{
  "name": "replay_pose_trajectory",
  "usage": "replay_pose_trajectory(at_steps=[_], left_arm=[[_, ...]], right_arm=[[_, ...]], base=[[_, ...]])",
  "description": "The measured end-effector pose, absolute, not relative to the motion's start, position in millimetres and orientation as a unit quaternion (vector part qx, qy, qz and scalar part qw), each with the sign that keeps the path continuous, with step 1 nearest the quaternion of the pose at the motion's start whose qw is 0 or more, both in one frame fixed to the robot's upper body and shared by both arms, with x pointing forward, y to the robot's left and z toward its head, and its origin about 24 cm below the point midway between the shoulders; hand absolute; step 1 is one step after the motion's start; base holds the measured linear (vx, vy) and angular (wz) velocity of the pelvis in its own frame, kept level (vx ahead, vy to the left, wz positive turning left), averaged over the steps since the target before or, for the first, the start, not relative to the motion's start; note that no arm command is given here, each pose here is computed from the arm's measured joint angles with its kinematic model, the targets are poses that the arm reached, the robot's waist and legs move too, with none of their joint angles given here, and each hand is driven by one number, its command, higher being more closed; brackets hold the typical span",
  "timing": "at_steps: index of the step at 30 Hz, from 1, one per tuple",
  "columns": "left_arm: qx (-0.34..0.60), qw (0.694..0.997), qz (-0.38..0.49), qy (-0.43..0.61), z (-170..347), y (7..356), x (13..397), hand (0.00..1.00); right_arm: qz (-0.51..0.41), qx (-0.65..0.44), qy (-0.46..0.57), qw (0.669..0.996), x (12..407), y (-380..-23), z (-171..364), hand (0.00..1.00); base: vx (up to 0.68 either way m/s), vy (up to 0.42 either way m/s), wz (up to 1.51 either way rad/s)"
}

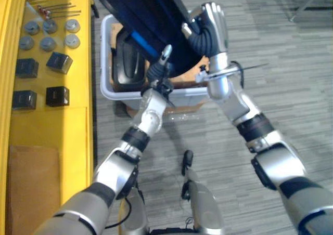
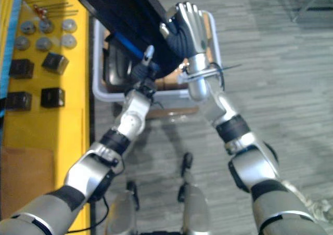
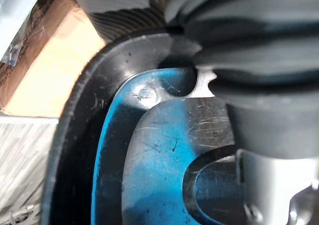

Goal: Walk over and take plastic housings, then place them on the shelf

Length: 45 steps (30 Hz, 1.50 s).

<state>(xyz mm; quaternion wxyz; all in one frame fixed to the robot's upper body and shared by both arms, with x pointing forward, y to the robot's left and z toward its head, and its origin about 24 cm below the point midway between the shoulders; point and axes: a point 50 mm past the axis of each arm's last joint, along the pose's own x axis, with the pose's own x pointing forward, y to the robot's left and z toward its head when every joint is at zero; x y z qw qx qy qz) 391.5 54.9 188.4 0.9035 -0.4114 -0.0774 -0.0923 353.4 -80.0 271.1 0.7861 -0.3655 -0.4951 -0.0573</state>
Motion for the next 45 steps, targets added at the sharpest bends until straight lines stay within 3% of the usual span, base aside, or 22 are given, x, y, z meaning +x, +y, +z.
replay_pose_trajectory(at_steps=[5,17,24,25,29,34,45], left_arm=[[-0.41,0.892,-0.143,-0.125,192,57,390,1.0],[-0.409,0.883,-0.16,-0.167,193,63,384,1.0],[-0.278,0.935,-0.103,-0.193,197,73,379,1.0],[-0.241,0.946,-0.089,-0.196,198,74,379,1.0],[-0.129,0.97,-0.045,-0.202,199,85,381,1.0],[-0.074,0.977,-0.011,-0.201,199,93,383,1.0],[-0.037,0.977,0.053,-0.203,196,102,383,1.0]], right_arm=[[-0.059,-0.349,-0.498,0.791,350,-86,270,1.0],[-0.049,-0.314,-0.535,0.783,336,-83,267,1.0],[-0.059,-0.297,-0.496,0.814,339,-95,251,1.0],[-0.062,-0.297,-0.482,0.822,341,-98,246,0.0],[-0.058,-0.321,-0.428,0.843,347,-109,225,0.0],[-0.048,-0.35,-0.375,0.857,353,-114,205,0.0],[-0.051,-0.35,-0.368,0.86,354,-115,202,0.0]], base=[[0.0,0.002,-0.01],[0.0,0.001,0.0],[0.0,0.0,0.0],[0.0,0.0,0.0],[0.0,0.0,0.0],[0.0,0.0,0.0],[0.0,0.0,0.0]])
